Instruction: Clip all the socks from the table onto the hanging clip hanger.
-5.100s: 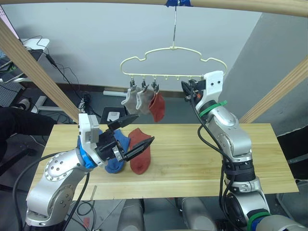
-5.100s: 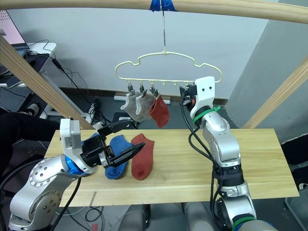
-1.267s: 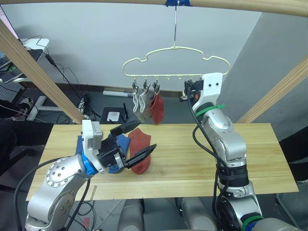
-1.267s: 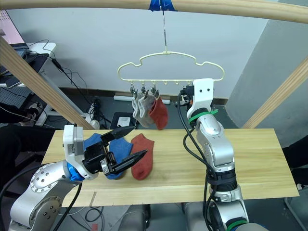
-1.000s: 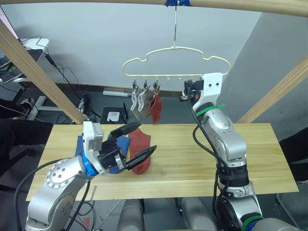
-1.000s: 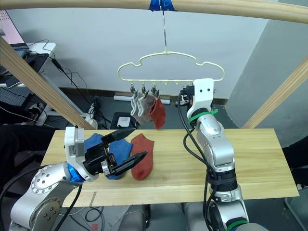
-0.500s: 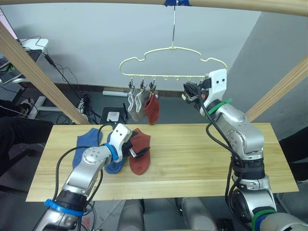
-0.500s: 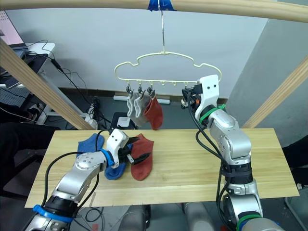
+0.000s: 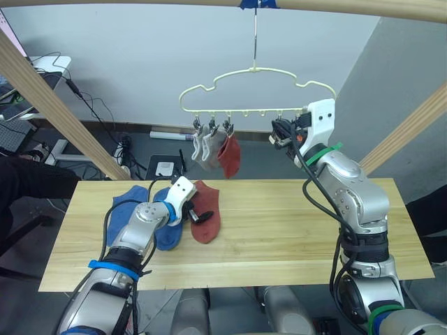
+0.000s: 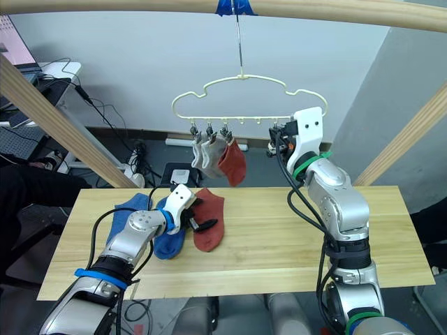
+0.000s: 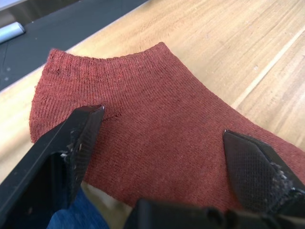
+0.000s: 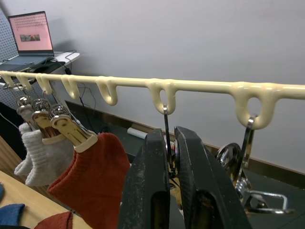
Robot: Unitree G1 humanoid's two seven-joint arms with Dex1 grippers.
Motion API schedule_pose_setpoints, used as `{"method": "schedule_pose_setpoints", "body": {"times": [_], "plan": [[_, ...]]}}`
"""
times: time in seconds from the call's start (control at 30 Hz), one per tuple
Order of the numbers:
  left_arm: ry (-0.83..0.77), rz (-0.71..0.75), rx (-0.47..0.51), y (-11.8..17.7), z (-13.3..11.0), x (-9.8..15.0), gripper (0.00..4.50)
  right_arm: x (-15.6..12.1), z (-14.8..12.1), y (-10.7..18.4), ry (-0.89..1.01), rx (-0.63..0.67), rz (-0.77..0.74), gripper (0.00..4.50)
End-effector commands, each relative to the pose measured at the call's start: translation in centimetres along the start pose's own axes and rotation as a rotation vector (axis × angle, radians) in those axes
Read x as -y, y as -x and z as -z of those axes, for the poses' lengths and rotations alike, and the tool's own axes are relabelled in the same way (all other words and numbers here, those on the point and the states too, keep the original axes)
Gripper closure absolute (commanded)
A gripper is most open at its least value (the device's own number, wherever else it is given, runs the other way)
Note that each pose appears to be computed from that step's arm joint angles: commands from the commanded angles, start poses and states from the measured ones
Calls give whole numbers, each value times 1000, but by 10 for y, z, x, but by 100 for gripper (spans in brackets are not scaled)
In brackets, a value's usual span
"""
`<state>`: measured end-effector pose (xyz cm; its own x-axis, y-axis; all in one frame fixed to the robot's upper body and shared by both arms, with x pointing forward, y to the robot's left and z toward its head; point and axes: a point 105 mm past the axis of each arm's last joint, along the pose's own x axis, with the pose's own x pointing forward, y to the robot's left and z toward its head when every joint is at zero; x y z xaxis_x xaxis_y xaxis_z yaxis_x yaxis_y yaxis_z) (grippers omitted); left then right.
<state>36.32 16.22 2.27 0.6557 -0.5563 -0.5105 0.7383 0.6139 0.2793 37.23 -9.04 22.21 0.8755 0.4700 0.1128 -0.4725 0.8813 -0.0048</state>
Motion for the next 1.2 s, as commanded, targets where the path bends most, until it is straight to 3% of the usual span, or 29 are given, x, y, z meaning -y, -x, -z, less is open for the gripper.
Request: {"method": "schedule_pose_setpoints", "body": {"times": [0.03,0.13,0.33,0.47,0.63,0.87,0.97,1.07,1.17,1.2], "plan": [[-24,75,-96,-8,23,19,0,-2,-10,3,-3,39,0,449],[-58,197,-74,-9,21,43,0,-2,-10,3,-2,39,1,449],[-182,394,-38,7,20,80,175,-2,-9,3,1,34,1,450],[-340,517,-8,30,28,96,175,-2,-8,2,-3,33,0,450],[-328,501,81,38,11,83,175,-1,-8,1,-4,34,3,450],[-354,519,91,46,7,75,175,-1,-8,-1,-5,37,1,450],[-266,481,108,51,-4,66,175,0,-8,-1,-4,38,6,450],[-96,359,117,52,-13,57,93,1,-8,-1,2,39,7,450],[-2,282,80,52,-12,64,4,3,-9,0,5,42,12,450],[6,264,74,51,-13,68,4,3,-9,0,5,42,15,450]]}}
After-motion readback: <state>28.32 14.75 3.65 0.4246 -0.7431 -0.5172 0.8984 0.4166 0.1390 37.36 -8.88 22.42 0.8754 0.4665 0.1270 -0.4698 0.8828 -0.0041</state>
